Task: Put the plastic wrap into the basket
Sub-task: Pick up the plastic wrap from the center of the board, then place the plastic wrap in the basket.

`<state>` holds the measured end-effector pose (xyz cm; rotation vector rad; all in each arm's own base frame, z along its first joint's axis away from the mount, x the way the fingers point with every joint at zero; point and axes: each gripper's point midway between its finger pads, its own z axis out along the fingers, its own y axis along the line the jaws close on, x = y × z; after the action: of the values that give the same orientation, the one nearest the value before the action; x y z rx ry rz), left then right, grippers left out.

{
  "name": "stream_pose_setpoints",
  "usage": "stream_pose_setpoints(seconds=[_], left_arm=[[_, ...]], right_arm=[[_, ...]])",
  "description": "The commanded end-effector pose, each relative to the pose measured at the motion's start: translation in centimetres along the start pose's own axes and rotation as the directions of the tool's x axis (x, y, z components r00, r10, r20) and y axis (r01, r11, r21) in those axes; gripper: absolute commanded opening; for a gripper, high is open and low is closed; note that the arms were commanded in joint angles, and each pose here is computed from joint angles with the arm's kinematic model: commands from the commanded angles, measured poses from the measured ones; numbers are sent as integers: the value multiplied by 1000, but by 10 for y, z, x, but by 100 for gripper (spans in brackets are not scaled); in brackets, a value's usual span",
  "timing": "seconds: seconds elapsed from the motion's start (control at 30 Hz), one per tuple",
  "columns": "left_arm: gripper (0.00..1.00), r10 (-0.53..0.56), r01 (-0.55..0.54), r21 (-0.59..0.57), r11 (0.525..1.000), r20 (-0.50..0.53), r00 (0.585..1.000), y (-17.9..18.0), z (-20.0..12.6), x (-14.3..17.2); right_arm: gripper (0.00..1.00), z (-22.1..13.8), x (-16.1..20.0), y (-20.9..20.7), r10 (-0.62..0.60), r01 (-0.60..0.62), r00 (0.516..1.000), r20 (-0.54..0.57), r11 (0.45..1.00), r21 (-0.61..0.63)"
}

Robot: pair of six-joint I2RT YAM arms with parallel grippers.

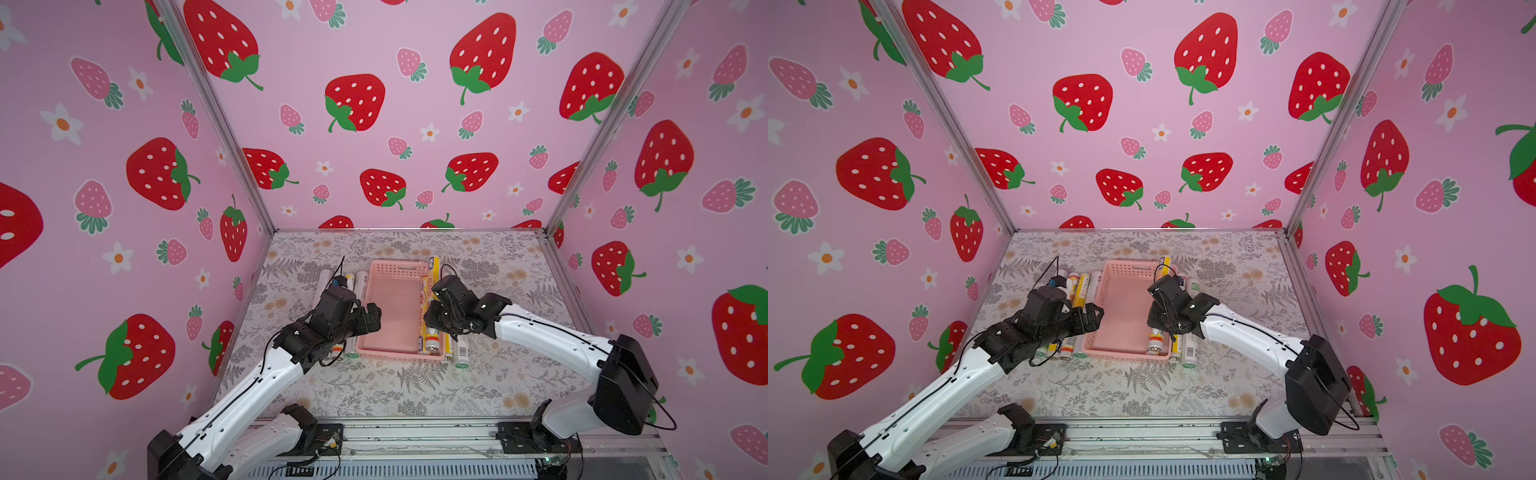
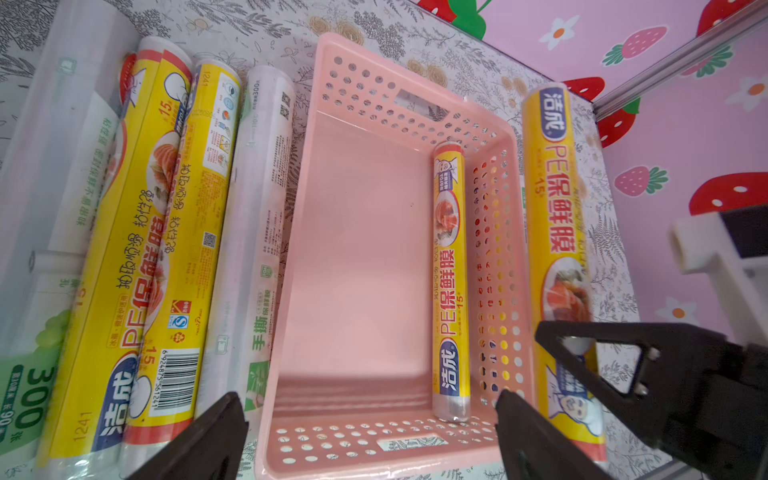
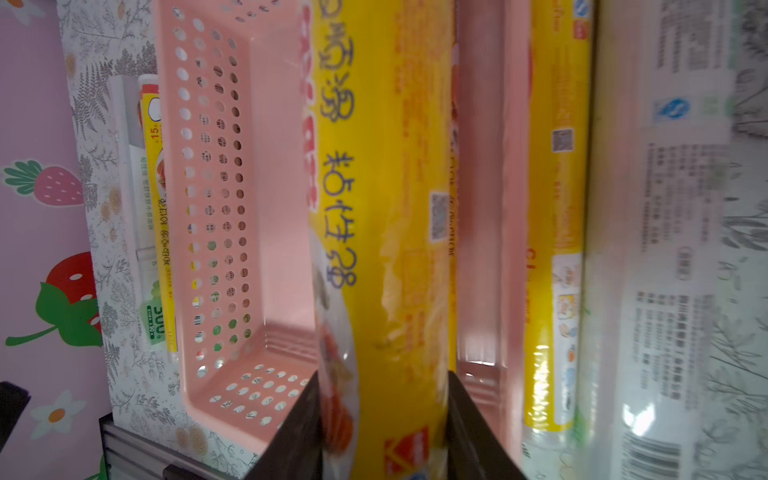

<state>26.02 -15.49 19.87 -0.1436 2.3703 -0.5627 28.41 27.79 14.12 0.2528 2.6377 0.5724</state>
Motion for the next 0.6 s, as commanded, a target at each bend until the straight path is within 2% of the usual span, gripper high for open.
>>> stream_pose_setpoints(seconds=[0.0,0.23,0.57], left_arm=[[98,-24,24,7,1000,-22,999,2,1,7],[98,-29,29,22,999,-24,999,0,1,8],[98,-30,30,30,999,-28,999,0,4,11]], right_arm=[[30,3,-13,27,18,-16,998,64,999,-43],[29,38,-6,28,6,-8,998,65,1000,19],[29,40,11,33,-23,22,999,40,999,37]])
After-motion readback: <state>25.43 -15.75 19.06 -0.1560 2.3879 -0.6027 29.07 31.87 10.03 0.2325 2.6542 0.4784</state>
